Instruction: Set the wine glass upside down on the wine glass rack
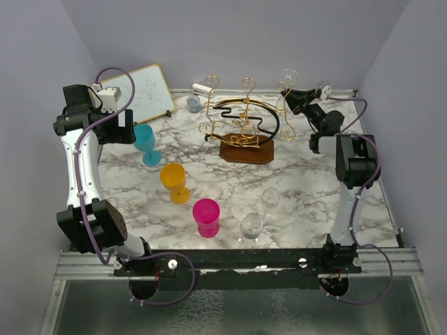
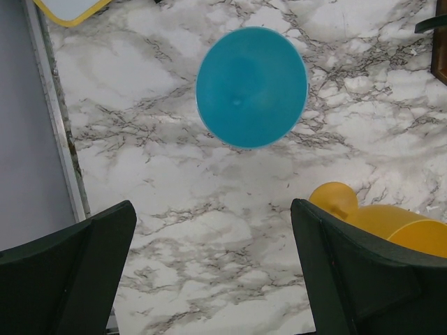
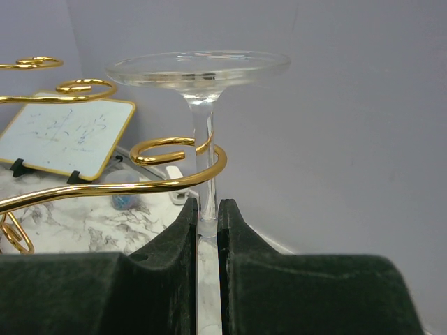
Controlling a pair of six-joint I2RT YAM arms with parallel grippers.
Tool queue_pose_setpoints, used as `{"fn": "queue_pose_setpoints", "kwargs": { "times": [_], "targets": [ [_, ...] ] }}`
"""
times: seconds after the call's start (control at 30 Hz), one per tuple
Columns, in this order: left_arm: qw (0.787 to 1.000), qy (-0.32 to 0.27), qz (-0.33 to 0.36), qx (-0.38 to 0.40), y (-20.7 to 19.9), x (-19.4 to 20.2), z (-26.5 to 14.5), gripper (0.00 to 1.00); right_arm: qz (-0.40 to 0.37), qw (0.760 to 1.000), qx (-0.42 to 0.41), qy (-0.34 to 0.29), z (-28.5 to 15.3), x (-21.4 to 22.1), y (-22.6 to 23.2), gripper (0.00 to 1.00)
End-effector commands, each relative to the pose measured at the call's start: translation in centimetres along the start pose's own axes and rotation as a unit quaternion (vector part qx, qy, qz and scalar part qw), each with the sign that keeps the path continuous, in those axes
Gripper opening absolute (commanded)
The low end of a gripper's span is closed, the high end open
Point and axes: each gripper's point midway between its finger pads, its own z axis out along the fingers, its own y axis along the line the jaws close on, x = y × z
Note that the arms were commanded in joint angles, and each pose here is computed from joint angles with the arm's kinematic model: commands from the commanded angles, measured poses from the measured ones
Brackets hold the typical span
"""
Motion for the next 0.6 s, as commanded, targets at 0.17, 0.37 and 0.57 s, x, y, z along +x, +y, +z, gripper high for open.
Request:
{"fn": "queue_pose_setpoints", "kwargs": {
  "times": [0.17,0.37,0.57],
  "targets": [
    [1.000,0.004,-0.005,-0.013,0.7,-0.5,-0.4,0.96,-0.012,0.999,-0.031,-0.017,0.8,-0.4,0.0,0.01],
    [1.000,0.004,-0.014,-0.017,1.4,-0.7,0.0,0.96,-0.005,0.998,-0.062,-0.009,0.9,0.0,0.9,0.01],
    [1.000,0.006,-0.020,-0.016,1.9,-0.6,0.7,0.96,-0.002,0.996,-0.089,-0.002,0.8,0.3,1.8,0.01]
  ]
}}
